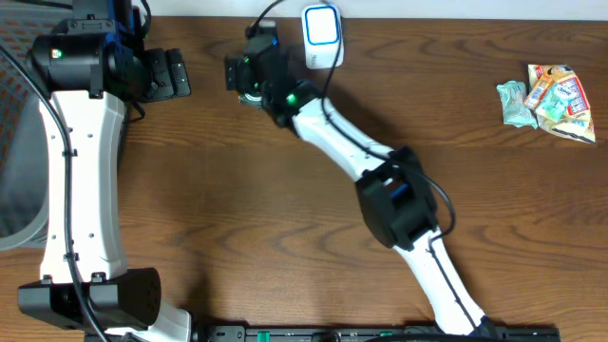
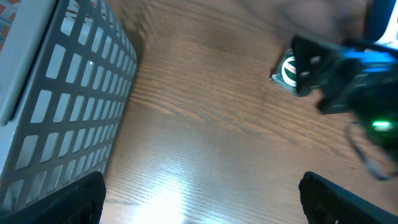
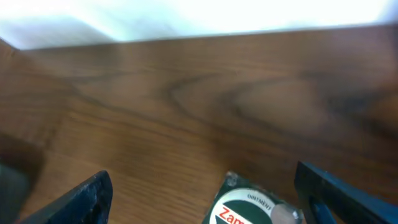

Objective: Scan the item barcode

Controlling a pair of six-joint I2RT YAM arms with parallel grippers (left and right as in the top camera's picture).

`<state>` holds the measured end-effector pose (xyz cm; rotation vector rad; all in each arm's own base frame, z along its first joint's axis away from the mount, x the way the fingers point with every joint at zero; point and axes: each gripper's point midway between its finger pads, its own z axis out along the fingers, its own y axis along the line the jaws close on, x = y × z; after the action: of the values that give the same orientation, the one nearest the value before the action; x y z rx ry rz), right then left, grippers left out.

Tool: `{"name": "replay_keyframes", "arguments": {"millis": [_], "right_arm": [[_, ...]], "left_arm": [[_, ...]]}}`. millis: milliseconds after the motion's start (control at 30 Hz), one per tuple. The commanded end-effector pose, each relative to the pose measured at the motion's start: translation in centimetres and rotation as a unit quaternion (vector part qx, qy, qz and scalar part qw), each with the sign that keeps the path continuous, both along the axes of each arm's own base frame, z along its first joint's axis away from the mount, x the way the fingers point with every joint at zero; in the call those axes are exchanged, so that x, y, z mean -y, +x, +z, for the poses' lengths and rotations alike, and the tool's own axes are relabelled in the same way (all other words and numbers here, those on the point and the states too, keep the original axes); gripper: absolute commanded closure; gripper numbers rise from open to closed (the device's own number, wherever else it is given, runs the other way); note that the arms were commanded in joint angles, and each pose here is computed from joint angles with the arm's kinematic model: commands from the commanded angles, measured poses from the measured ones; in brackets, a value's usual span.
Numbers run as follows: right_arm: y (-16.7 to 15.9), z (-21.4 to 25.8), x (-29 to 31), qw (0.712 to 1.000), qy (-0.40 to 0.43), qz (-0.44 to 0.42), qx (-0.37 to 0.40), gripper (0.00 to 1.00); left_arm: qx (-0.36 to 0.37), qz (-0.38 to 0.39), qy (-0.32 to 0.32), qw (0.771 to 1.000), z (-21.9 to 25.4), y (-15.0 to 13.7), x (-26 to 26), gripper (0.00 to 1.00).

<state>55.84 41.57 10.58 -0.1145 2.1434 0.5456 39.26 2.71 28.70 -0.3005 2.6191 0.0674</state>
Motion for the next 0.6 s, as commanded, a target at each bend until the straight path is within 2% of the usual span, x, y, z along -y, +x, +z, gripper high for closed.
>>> {"name": "replay_keyframes", "arguments": {"millis": [0,133,200,267,300,433,567], "right_arm": [[0.5,-3.8,0.7,0.998,-0.031,-0.046,0.003,0.14],[0.0,-7.0,0.3,0.998,-0.056,-0.034,-0.005,0.13],[-0.3,-8.2,0.4,0.997,-0.073,-0.028,-0.011,0.08],[-0.4,-9.0,1.1,0.995,-0.09,-0.039,-0.016,0.07],[-0.3,-9.2,1.6,0.994,-0.1,-0.049,-0.017,0.1],[-0.3,-9.4,2.6,0.99,-0.12,-0.067,-0.017,0.36],[-0.7,-10.0,2.9,0.989,-0.132,-0.065,-0.03,0.42]], "left_arm": [[-0.004,0.01,0.005,1.0,-0.3,0.0,-0.4,0.02],[-0.004,0.01,0.005,1.0,-0.3,0.0,-0.4,0.02],[-0.004,0.01,0.005,1.0,-0.3,0.0,-0.4,0.02],[-0.004,0.01,0.005,1.0,-0.3,0.0,-0.4,0.02],[-0.004,0.01,0.005,1.0,-0.3,0.0,-0.4,0.02],[-0.004,0.01,0.005,1.0,-0.3,0.0,-0.4,0.02],[-0.004,0.01,0.005,1.0,-0.3,0.0,-0.4,0.03]]}}
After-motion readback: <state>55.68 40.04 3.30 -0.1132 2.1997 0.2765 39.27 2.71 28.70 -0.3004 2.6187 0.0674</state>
